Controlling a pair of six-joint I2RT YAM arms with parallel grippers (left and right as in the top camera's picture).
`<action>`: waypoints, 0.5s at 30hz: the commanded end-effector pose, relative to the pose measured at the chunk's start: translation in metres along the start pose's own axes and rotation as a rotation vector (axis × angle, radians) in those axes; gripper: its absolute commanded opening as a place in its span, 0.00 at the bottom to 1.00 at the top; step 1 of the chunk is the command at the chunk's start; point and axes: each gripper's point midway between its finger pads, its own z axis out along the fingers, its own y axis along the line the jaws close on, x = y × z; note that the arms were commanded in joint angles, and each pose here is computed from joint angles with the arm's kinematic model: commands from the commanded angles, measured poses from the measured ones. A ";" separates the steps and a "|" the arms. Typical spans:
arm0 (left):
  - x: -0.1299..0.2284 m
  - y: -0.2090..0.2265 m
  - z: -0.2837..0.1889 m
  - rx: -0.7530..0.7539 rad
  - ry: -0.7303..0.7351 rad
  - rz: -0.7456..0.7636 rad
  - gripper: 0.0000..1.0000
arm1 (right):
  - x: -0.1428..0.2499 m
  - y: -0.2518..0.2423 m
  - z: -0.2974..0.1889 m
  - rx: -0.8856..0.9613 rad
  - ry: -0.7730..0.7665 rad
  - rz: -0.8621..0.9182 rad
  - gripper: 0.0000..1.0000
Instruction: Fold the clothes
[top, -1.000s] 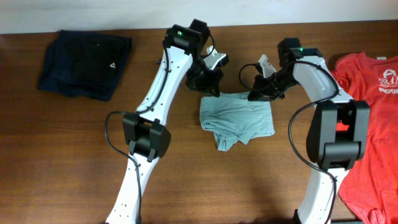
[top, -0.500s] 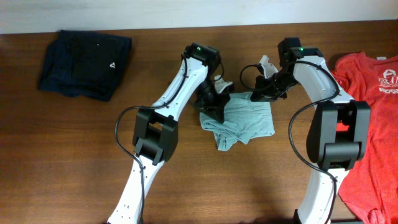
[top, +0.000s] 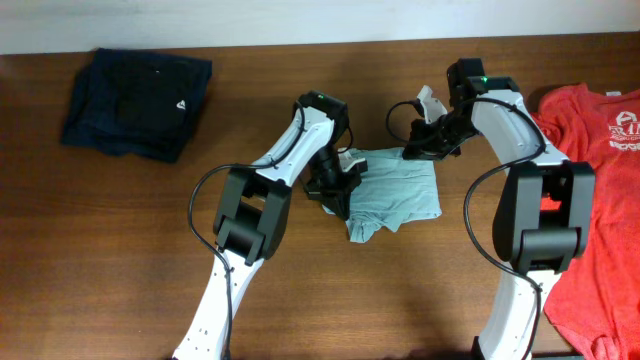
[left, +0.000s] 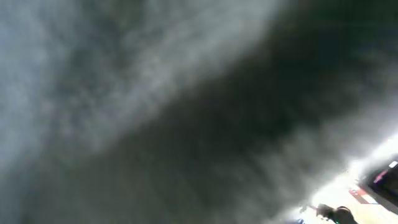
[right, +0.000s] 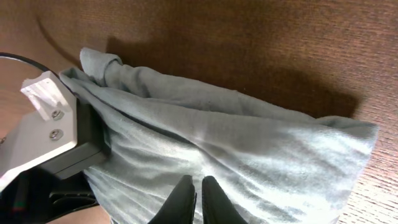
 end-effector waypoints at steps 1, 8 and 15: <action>0.001 0.008 0.005 -0.058 0.010 0.031 0.00 | 0.004 -0.007 0.006 0.012 0.018 0.013 0.12; 0.003 -0.003 0.003 -0.059 0.002 0.016 0.00 | 0.003 -0.006 0.006 0.007 0.016 0.010 0.12; -0.006 -0.054 -0.101 -0.064 -0.321 0.103 0.00 | -0.004 0.007 -0.016 0.000 0.004 0.004 0.17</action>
